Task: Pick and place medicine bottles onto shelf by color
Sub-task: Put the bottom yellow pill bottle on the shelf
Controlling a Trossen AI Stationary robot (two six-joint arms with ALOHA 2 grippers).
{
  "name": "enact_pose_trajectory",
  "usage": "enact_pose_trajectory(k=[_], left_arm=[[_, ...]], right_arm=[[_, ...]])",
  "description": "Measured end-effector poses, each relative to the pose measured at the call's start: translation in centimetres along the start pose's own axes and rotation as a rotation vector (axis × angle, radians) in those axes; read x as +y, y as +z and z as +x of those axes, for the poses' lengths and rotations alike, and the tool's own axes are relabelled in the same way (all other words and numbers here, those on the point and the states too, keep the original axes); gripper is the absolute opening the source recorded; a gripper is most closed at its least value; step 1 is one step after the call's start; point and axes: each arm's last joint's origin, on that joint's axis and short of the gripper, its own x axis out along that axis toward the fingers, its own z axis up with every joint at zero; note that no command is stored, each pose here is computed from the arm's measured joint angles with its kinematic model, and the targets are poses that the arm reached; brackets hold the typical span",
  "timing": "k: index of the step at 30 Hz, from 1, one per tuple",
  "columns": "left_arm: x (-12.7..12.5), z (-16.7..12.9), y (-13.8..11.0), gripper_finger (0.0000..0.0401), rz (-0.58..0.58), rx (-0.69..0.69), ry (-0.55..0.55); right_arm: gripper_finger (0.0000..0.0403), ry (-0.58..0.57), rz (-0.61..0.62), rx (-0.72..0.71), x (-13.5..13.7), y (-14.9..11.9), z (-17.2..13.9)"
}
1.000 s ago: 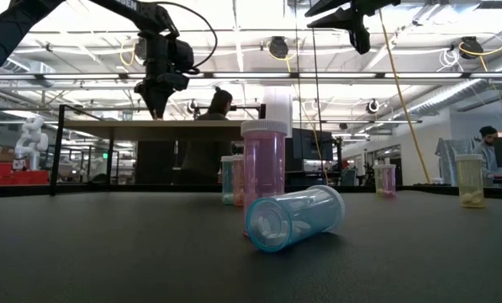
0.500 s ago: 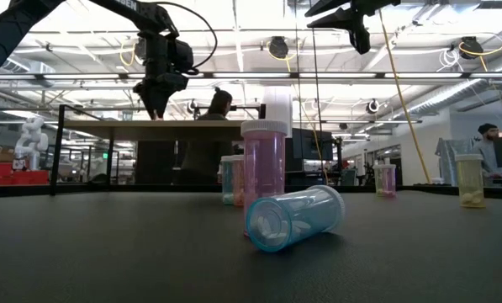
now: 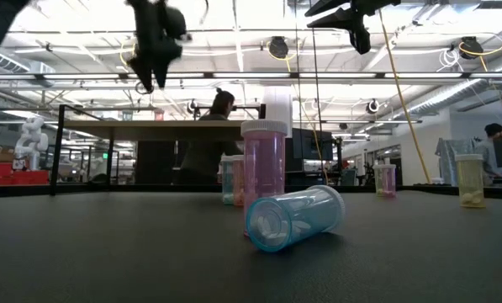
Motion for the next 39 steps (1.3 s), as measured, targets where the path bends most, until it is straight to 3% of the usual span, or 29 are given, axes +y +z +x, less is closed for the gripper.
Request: enact_pose_trajectory(k=[10, 17, 21, 28, 32, 35, 39], left_arm=[[-7.0, -8.2, -4.6, 0.0326, 0.052, -0.232, -0.094], [-12.9, -12.6, -8.4, 0.0326, 0.032, -0.444, -0.176], [-16.7, -12.8, -11.2, 0.0326, 0.009, -0.498, -0.183], [-23.7, -9.4, -17.5, 0.0326, -0.053, -0.405, -0.210], [-26.1, -7.3, -20.5, 0.0326, -0.182, -0.301, -0.230], [-26.7, -6.4, -22.3, 0.0326, -0.270, -0.172, -0.247], [-26.7, -6.0, -24.3, 0.0326, -0.328, -0.032, -0.198]], right_arm=[[0.0073, 0.032, -0.025, 0.026, 0.8, -0.8, 0.8], [0.0062, 0.086, -0.213, 0.080, 3.8, -3.8, 1.1], [0.0046, 0.084, -0.331, 0.069, 5.5, -5.6, 0.5], [0.0045, 0.263, -0.422, 0.104, 6.5, -10.2, 0.2], [0.0056, 0.349, -0.259, 0.078, 5.5, -12.9, 0.3], [0.0059, 0.343, -0.121, 0.056, 4.5, -14.0, 0.6], [0.0052, 0.261, -0.109, 0.039, 4.1, -14.6, 0.7]])
